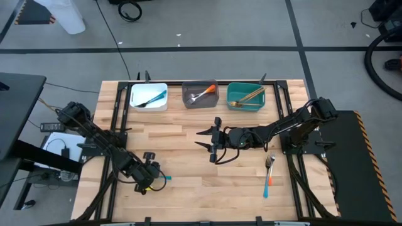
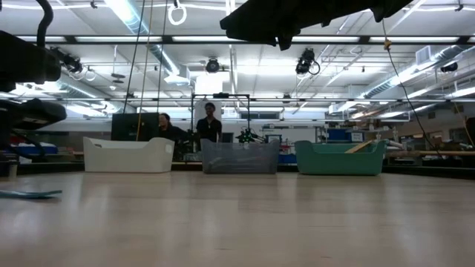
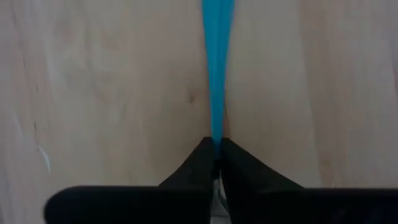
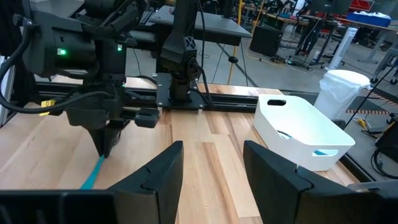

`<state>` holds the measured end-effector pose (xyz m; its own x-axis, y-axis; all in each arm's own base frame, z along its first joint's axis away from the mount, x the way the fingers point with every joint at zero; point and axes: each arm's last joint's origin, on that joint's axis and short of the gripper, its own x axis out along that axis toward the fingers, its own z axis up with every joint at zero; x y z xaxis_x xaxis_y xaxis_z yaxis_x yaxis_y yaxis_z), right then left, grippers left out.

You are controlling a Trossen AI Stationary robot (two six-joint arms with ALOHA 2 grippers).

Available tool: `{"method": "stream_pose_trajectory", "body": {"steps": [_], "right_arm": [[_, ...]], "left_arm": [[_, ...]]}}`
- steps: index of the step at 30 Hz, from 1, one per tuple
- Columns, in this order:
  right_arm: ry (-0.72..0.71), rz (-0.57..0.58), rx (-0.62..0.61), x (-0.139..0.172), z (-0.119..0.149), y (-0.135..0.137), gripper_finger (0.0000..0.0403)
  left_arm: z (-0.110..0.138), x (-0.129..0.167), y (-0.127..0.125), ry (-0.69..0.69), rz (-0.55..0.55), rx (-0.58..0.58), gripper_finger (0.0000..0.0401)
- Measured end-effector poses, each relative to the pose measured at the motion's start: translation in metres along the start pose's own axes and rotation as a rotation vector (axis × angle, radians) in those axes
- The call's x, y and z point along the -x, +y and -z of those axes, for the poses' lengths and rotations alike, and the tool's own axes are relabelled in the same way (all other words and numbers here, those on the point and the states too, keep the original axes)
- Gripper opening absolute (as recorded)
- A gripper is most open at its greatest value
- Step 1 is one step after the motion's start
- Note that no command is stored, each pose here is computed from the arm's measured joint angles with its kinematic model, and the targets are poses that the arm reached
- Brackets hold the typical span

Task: Sort silverware by color (type)
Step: Put the blue fork into the white bin

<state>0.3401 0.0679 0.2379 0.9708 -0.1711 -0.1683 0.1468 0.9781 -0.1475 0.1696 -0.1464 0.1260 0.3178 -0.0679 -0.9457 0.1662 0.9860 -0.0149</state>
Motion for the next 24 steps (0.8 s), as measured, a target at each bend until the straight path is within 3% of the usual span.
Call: {"method": "stream_pose_trajectory", "body": {"steps": [8, 12, 17, 24], "right_arm": [[0.0, 0.0, 0.0, 0.0, 0.0, 0.0, 0.0178], [0.0, 0.0, 0.0, 0.0, 0.0, 0.0, 0.0178], [0.005, -0.002, -0.018, 0.0, 0.001, 0.0, 0.0178], [0.027, -0.014, -0.03, 0.0, 0.003, 0.002, 0.0178]], "left_arm": [[-0.004, 0.007, -0.001, 0.005, -0.002, -0.017, 0.0007], [-0.01, 0.02, 0.002, 0.025, -0.071, -0.03, 0.0006], [-0.014, 0.03, 0.016, 0.048, -0.185, 0.024, 0.0005], [-0.021, 0.034, 0.04, 0.057, -0.244, 0.116, 0.0009]]}}
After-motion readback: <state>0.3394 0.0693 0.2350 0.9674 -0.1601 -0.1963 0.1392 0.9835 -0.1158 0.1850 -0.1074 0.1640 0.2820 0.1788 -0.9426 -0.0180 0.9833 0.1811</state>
